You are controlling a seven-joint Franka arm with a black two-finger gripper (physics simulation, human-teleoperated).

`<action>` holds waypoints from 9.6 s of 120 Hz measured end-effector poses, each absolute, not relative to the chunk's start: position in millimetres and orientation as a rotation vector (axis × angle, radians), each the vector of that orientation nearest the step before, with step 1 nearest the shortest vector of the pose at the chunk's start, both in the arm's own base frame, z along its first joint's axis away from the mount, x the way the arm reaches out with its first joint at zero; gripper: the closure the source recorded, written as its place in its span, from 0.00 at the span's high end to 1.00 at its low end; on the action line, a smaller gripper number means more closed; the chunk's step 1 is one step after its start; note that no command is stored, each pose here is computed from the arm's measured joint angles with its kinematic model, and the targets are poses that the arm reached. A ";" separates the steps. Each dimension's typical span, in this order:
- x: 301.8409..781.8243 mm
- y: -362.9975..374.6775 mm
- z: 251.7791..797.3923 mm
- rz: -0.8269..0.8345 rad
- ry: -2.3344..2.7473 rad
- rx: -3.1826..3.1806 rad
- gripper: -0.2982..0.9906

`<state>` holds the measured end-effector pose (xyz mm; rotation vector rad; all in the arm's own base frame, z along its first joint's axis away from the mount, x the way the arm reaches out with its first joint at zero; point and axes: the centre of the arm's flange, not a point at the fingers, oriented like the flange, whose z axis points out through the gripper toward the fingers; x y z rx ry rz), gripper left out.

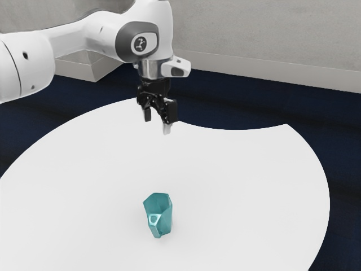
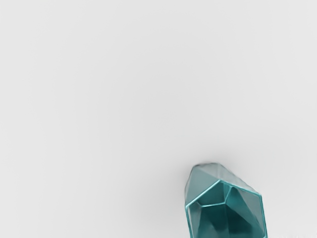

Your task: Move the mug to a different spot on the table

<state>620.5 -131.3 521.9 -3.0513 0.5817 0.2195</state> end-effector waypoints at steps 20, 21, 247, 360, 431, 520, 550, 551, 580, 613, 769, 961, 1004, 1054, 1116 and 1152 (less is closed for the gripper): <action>608.1 -150.6 467.4 0.301 0.600 -3.052 0.77; 606.6 -151.2 464.1 0.305 0.600 -3.052 0.77; 362.6 -124.5 378.8 -0.174 -0.668 -3.102 0.76; 384.6 -172.3 306.9 -0.481 -0.760 -3.171 0.77; 390.8 -177.6 312.9 -0.576 -0.770 -3.186 0.77; 390.2 -160.4 333.9 -0.643 -0.765 -3.085 0.77; 380.1 -135.9 336.2 -0.642 -0.782 -2.887 0.77; 379.5 -135.8 335.7 -0.640 -0.787 -2.882 0.77; 358.5 -150.0 304.4 -0.495 -1.027 -2.893 0.76; 350.8 -164.3 292.6 -0.413 -0.928 -2.964 0.77; 410.2 -178.7 287.7 -0.383 -0.480 -3.076 0.59; 477.0 -55.8 352.4 -0.604 -0.858 -3.000 0.26; 493.4 -34.6 334.9 -0.811 -0.838 -2.853 0.26; 460.8 -58.6 290.7 -0.977 -0.841 -2.701 0.26; 447.5 -75.1 266.1 -0.974 -0.856 -2.695 0.27; 451.4 -70.6 262.7 -0.954 -0.867 -2.699 0.42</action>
